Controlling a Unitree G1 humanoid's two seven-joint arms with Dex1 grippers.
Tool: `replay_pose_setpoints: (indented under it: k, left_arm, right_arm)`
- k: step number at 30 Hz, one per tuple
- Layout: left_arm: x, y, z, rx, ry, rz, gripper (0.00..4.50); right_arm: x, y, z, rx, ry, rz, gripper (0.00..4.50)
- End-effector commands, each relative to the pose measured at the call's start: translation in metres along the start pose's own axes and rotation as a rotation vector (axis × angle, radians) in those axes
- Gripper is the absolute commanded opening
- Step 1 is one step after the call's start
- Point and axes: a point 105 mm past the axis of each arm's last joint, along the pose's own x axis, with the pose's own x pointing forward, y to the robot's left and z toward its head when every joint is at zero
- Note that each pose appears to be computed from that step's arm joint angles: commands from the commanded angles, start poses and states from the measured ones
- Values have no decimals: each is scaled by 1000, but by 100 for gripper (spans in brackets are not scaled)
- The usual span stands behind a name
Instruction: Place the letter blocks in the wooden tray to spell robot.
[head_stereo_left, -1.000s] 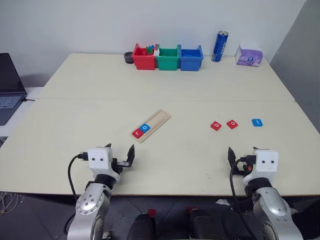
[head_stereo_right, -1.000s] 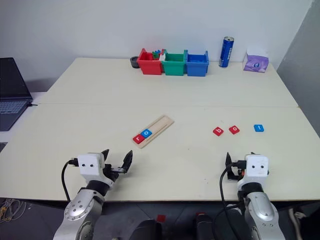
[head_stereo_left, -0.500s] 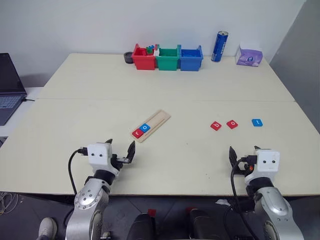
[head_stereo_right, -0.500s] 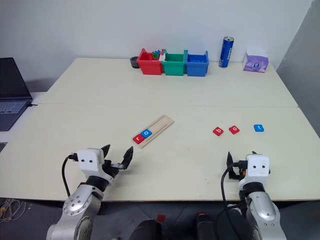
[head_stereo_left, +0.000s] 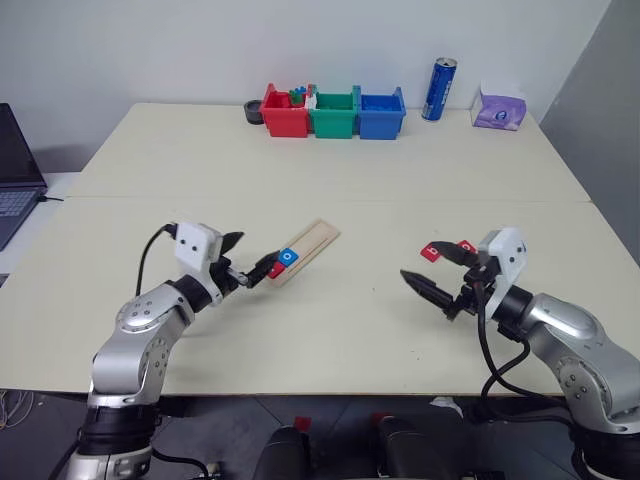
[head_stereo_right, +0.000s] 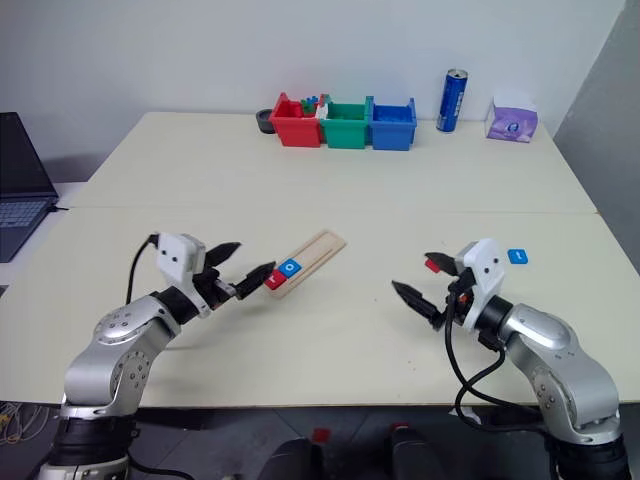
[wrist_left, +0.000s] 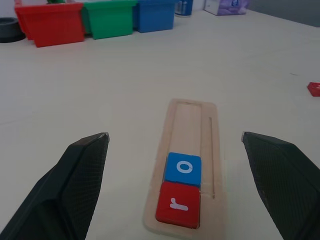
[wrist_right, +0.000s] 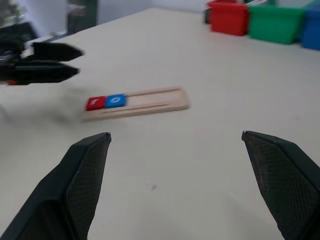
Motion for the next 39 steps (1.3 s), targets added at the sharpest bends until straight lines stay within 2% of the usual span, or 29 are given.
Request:
replay_pose_setpoints:
  k: [1,11,30,39]
  left_arm:
    - [4,0,6,68,9,-72,450]
    - [19,14,-8,89,26,-69,450]
    - [38,7,-52,68,96,-119,450]
    - [43,7,-58,70,99,-128,450]
  right_arm:
    - [5,4,11,-44,-6,54,446]
    - [14,13,14,-35,-31,69,446]
    - [11,16,15,-29,-32,49,446]
    - [11,15,15,-24,-34,37,446]
